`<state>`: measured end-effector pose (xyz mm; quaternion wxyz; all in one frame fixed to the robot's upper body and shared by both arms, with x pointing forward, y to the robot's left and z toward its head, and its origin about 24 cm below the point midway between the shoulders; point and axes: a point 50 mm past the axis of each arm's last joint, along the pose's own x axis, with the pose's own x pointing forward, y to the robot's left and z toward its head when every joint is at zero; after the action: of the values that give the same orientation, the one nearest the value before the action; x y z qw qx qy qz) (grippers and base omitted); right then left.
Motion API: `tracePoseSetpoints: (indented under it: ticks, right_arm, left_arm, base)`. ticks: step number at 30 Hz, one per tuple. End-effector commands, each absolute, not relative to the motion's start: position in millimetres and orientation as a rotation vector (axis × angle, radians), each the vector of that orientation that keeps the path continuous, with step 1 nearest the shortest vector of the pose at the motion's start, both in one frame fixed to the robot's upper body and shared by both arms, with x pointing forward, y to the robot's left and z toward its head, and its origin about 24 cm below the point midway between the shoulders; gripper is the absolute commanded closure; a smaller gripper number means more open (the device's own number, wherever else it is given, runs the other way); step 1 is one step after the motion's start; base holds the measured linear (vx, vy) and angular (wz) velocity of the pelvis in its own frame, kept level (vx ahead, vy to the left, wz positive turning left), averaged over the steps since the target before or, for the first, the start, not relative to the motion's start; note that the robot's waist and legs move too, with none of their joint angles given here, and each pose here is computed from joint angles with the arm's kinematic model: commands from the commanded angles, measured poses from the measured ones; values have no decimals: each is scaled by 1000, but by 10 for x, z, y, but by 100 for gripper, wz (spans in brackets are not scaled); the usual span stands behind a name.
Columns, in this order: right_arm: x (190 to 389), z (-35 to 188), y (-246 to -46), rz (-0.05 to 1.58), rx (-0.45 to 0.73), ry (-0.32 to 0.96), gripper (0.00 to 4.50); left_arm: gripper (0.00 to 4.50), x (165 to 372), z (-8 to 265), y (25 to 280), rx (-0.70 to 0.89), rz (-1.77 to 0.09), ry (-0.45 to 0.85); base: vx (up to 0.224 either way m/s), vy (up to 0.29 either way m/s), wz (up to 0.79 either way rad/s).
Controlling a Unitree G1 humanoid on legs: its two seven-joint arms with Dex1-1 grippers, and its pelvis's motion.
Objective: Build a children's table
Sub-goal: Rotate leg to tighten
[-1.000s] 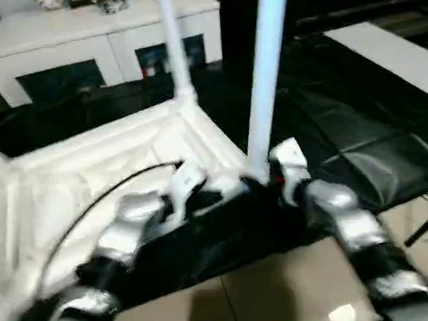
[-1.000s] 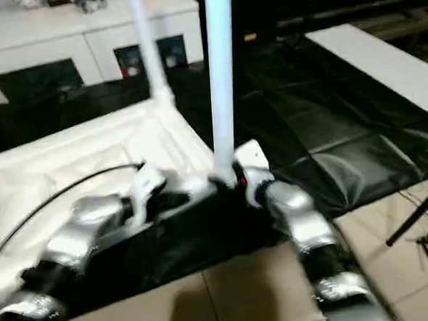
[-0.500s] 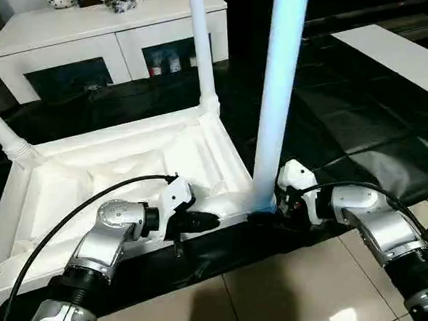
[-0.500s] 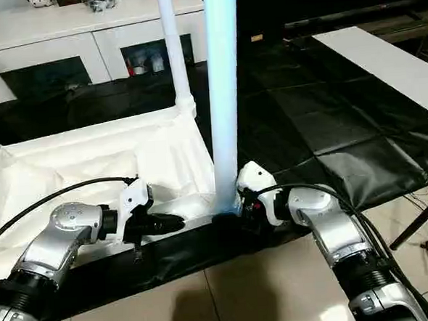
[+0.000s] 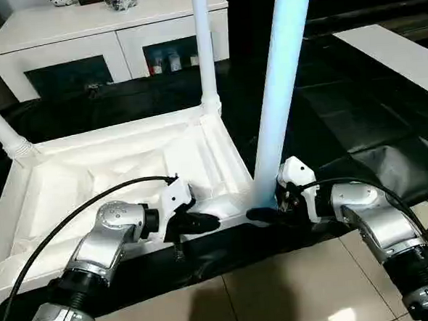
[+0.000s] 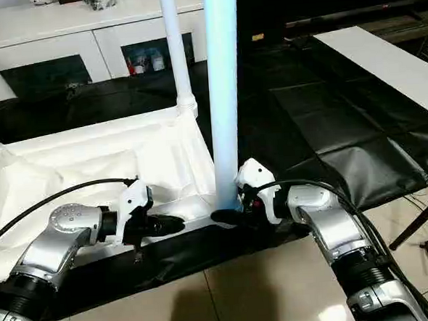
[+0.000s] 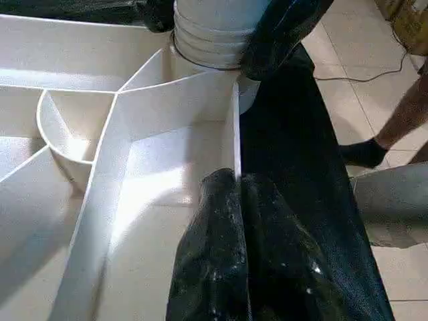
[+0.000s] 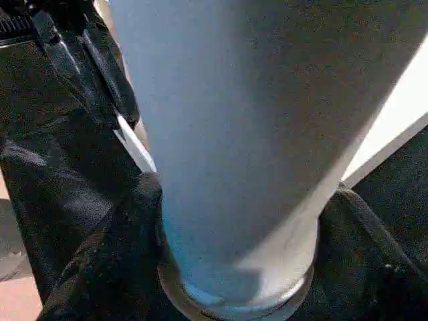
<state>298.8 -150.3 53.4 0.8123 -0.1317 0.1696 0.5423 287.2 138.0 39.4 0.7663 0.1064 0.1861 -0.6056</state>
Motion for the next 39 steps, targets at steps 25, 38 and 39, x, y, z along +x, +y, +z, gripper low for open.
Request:
tracePoseSetpoints:
  ticks: [25,38,39]
  right_arm:
    - [3530,149,-1032,55,122,446,182]
    - [3635,472,-1069,353,-26,253,92]
    - [3612,485,-1104,414,-44,248,92]
  left_arm:
    - [450,3402,412,590,251,-812,364]
    - [450,3271,375,807,262,-960,336]
    - [450,3253,365,849,261,-975,341]
  base:
    - [-4,1,0]
    - [0,0,0]
    - [0,0,0]
